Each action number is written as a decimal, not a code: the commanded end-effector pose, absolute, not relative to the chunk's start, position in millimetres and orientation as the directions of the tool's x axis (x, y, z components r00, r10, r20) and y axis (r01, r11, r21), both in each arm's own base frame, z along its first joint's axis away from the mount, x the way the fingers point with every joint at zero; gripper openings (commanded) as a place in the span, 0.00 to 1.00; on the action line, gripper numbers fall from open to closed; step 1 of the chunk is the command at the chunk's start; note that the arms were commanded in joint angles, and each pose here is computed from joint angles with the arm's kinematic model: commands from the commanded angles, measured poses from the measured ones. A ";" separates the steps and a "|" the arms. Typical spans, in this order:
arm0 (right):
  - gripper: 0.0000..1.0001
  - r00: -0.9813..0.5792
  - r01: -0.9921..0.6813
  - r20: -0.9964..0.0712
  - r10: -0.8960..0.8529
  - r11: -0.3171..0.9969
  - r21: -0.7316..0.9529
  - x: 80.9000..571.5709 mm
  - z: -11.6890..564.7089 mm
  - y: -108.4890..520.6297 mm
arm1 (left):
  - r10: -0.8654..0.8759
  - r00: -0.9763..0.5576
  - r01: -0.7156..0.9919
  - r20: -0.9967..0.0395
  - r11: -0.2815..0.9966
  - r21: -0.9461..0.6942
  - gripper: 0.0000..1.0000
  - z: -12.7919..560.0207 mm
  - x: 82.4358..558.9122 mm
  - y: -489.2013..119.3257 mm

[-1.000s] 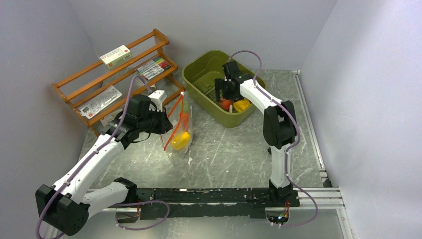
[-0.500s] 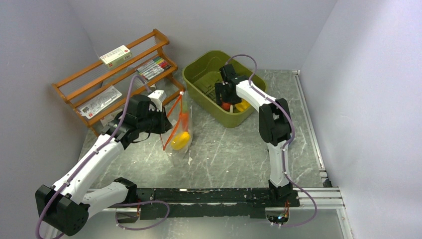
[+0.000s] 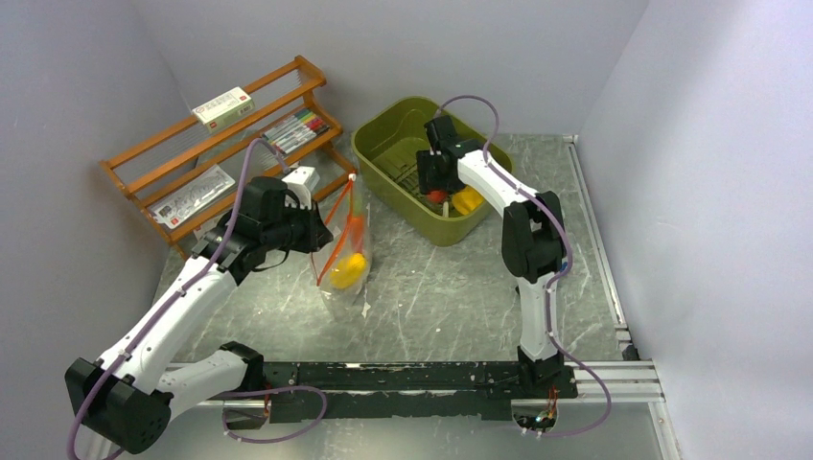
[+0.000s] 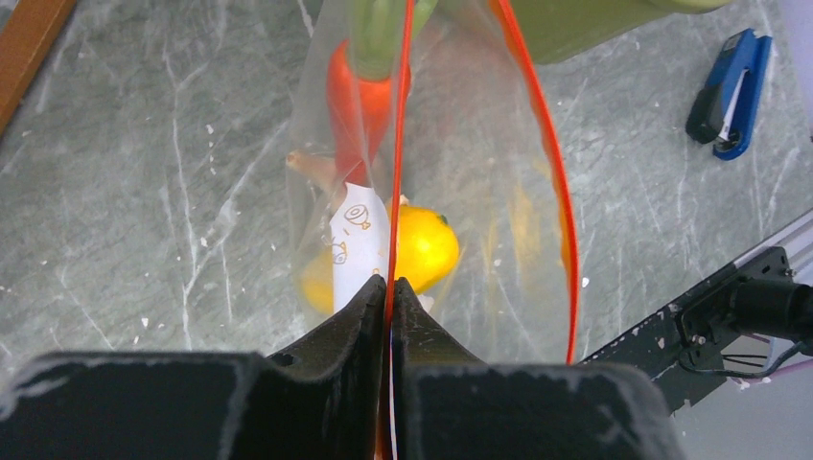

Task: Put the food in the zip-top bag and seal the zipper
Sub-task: Pick up the fake fruit from the bin.

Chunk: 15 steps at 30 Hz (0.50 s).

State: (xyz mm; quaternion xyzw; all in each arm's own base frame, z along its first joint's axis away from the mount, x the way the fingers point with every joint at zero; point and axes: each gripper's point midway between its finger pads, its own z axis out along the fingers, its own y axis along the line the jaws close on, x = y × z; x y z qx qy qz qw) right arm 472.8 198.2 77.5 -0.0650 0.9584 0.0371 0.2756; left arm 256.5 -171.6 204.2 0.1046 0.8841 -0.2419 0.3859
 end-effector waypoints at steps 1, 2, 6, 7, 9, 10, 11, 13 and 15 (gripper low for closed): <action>0.45 -0.768 -0.133 -0.635 -0.081 0.990 0.035 480.8 132.6 193.9 | -0.021 -0.647 0.442 -0.762 0.804 -0.397 0.07 228.9 259.6 -188.0; 0.45 -0.761 -0.132 -0.644 -0.079 0.991 0.035 480.3 137.1 193.1 | -0.024 -0.649 0.443 -0.761 0.800 -0.404 0.07 229.5 259.5 -189.3; 0.45 -0.736 -0.126 -0.674 -0.067 0.991 0.038 476.2 161.6 189.1 | -0.029 -0.650 0.424 -0.759 0.815 -0.395 0.07 228.8 264.0 -187.1; 0.45 -0.727 -0.126 -0.683 -0.064 0.991 0.041 475.2 170.2 188.6 | -0.022 -0.642 0.428 -0.766 0.819 -0.382 0.07 230.4 266.3 -186.3; 0.45 -0.706 -0.122 -0.707 -0.052 0.991 0.049 473.8 186.5 187.2 | -0.016 -0.626 0.429 -0.779 0.828 -0.362 0.07 234.3 271.2 -184.6; 0.45 -0.696 -0.117 -0.717 -0.043 0.992 0.054 472.2 194.2 185.9 | -0.022 -0.619 0.424 -0.785 0.832 -0.358 0.07 237.1 273.5 -183.9; 0.45 -0.687 -0.111 -0.726 -0.034 0.992 0.059 470.8 201.4 184.6 | -0.031 -0.612 0.419 -0.790 0.835 -0.357 0.07 240.5 275.7 -183.4; 0.45 -0.665 -0.103 -0.747 -0.021 0.993 0.064 467.4 215.9 182.1 | -0.058 -0.602 0.408 -0.796 0.835 -0.369 0.08 246.3 278.2 -184.0; 0.46 -0.634 -0.101 -0.773 -0.006 0.992 0.076 465.8 236.5 180.5 | -0.110 -0.614 0.362 -0.782 0.841 -0.402 0.09 249.8 279.6 -182.7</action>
